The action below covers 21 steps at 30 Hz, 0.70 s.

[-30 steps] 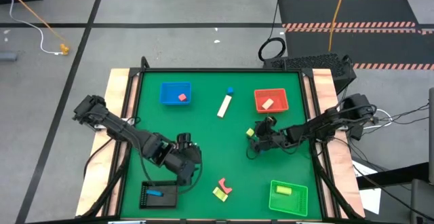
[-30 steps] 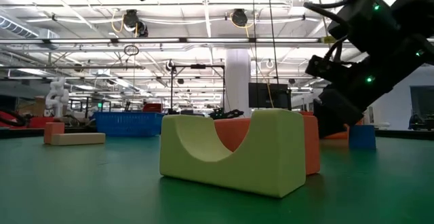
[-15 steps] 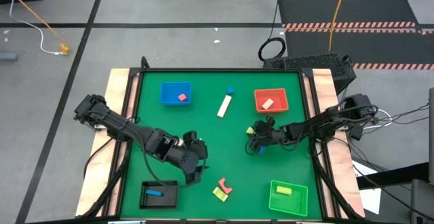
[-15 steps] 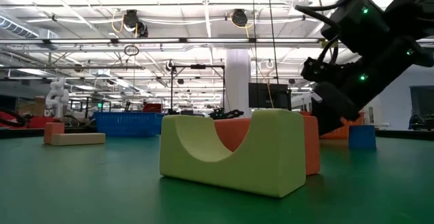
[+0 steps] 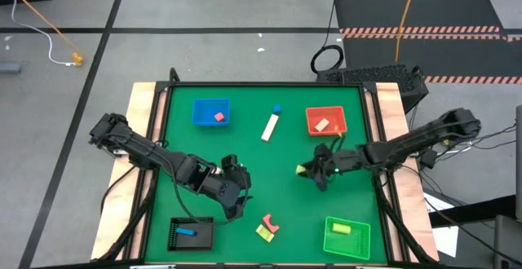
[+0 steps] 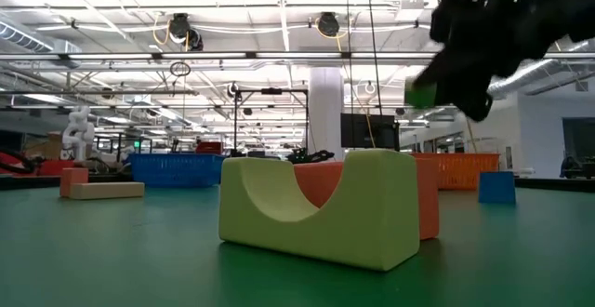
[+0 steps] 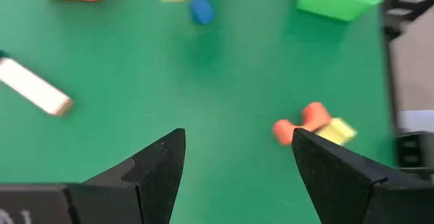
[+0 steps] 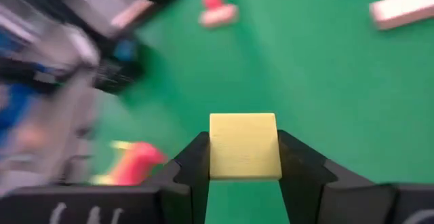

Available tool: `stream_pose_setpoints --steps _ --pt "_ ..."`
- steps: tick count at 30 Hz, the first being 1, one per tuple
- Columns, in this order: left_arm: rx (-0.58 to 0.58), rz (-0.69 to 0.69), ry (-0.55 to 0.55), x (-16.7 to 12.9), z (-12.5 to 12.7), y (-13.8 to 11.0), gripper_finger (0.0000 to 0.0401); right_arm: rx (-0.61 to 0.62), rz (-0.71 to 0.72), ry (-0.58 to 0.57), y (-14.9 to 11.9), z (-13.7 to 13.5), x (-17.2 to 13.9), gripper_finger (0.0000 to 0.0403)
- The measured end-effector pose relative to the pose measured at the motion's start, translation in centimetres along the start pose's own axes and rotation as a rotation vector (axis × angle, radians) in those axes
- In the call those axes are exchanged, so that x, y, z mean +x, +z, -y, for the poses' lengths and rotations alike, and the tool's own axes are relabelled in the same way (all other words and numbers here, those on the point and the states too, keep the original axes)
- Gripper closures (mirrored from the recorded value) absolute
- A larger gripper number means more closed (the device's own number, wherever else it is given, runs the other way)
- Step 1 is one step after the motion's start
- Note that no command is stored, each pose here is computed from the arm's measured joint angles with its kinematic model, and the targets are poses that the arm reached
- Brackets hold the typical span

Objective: Sort & place blocks by color
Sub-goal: Put the top green block in the green basket

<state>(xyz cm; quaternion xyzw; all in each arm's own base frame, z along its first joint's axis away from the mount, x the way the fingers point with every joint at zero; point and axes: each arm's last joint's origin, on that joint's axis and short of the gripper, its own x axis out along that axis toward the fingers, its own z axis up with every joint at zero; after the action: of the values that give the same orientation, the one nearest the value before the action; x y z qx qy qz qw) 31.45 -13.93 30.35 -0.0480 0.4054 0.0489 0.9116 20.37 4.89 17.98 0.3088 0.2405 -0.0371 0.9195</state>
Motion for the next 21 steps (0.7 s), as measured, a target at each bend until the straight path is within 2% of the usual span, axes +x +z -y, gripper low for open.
stream_pose_setpoints --steps 5,10,17,21 --pt "-0.01 -0.012 0.129 1.6 -1.6 -1.0 0.0128 0.158 -0.08 0.23 -0.4 -2.5 -2.2 0.0287" --pt "-0.082 -0.071 0.203 3.7 -3.9 -2.5 0.0128 0.302 -0.298 0.361 -3.0 -4.8 -3.5 0.0287" --pt "-0.199 -0.116 0.291 5.8 -7.1 -4.0 0.0128 0.495 -0.561 0.374 -6.8 -7.1 -5.1 0.0287" --pt "-0.231 -0.103 0.303 6.3 -8.0 -4.1 0.0128 0.584 -0.68 0.291 -8.6 -7.3 -5.8 0.0286"
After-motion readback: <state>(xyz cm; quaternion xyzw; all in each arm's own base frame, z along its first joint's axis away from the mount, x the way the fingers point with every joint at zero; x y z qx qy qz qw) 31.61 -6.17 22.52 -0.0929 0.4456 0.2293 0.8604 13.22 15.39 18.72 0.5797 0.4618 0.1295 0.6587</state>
